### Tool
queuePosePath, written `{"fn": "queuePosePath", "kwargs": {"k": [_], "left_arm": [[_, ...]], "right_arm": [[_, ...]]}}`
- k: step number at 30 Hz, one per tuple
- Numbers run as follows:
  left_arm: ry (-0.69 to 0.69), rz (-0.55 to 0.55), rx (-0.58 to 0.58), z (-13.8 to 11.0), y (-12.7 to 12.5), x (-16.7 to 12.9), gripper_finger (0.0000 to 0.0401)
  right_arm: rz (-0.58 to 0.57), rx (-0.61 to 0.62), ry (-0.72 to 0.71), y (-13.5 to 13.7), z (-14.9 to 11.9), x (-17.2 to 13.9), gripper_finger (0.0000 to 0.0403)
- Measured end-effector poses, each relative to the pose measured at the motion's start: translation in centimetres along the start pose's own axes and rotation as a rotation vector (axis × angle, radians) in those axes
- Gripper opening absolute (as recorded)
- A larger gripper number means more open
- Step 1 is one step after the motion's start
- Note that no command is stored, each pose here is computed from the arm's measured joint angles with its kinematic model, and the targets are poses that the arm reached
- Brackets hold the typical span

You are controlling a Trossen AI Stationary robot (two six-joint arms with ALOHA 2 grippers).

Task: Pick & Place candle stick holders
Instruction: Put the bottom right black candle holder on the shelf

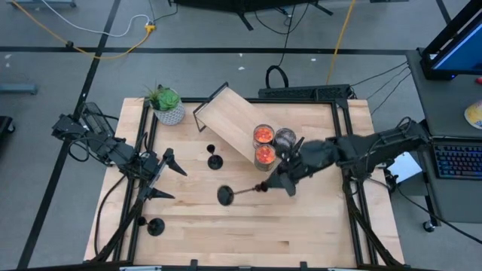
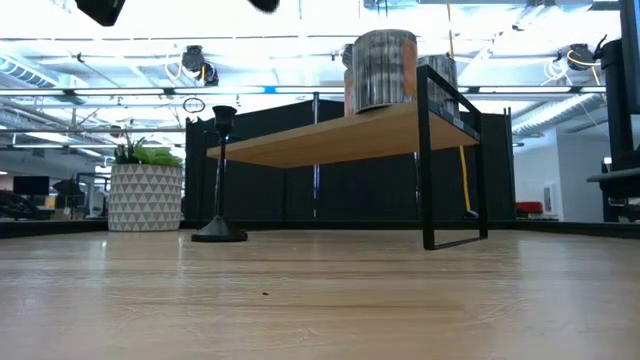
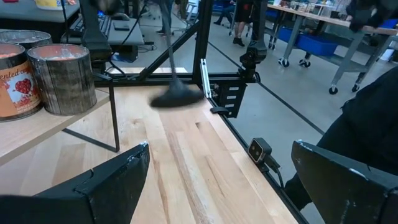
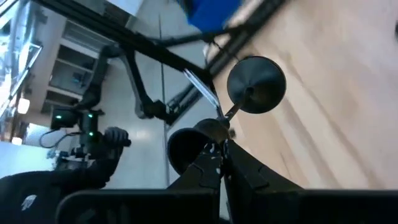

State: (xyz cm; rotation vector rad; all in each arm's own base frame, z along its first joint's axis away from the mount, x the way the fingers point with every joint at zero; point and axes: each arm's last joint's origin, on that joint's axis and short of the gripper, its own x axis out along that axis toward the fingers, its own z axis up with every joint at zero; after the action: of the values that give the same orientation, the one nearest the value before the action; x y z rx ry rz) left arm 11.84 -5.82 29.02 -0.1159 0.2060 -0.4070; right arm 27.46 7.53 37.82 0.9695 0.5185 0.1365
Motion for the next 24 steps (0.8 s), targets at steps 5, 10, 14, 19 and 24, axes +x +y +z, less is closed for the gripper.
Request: {"fn": "queuePosePath", "kwargs": {"k": [5,10,14,19,24], "left_arm": [[0.0,0.0,-0.002,0.0,0.0,0.0,0.0397],[-0.008,0.01,-0.013,0.1,0.0,0.0,0.0397],[-0.067,0.033,-0.017,0.6,0.0,0.0,0.0397],[-0.211,0.157,0.048,1.9,0.2,0.0,0.0397],[-0.413,0.34,0.113,3.9,0.4,-0.1,0.0397]], "right_arm": [[-0.041,-0.115,-0.076,2.1,3.7,-3.4,0.0001],[-0.113,-0.198,-0.167,2.9,7.2,-7.1,0.0001],[-0.183,-0.269,-0.241,2.9,9.5,-9.9,0.0001],[-0.258,-0.335,-0.293,2.0,11.8,-12.3,0.0001],[-0.272,-0.361,-0.291,0.5,14.1,-12.9,0.0001]]}}
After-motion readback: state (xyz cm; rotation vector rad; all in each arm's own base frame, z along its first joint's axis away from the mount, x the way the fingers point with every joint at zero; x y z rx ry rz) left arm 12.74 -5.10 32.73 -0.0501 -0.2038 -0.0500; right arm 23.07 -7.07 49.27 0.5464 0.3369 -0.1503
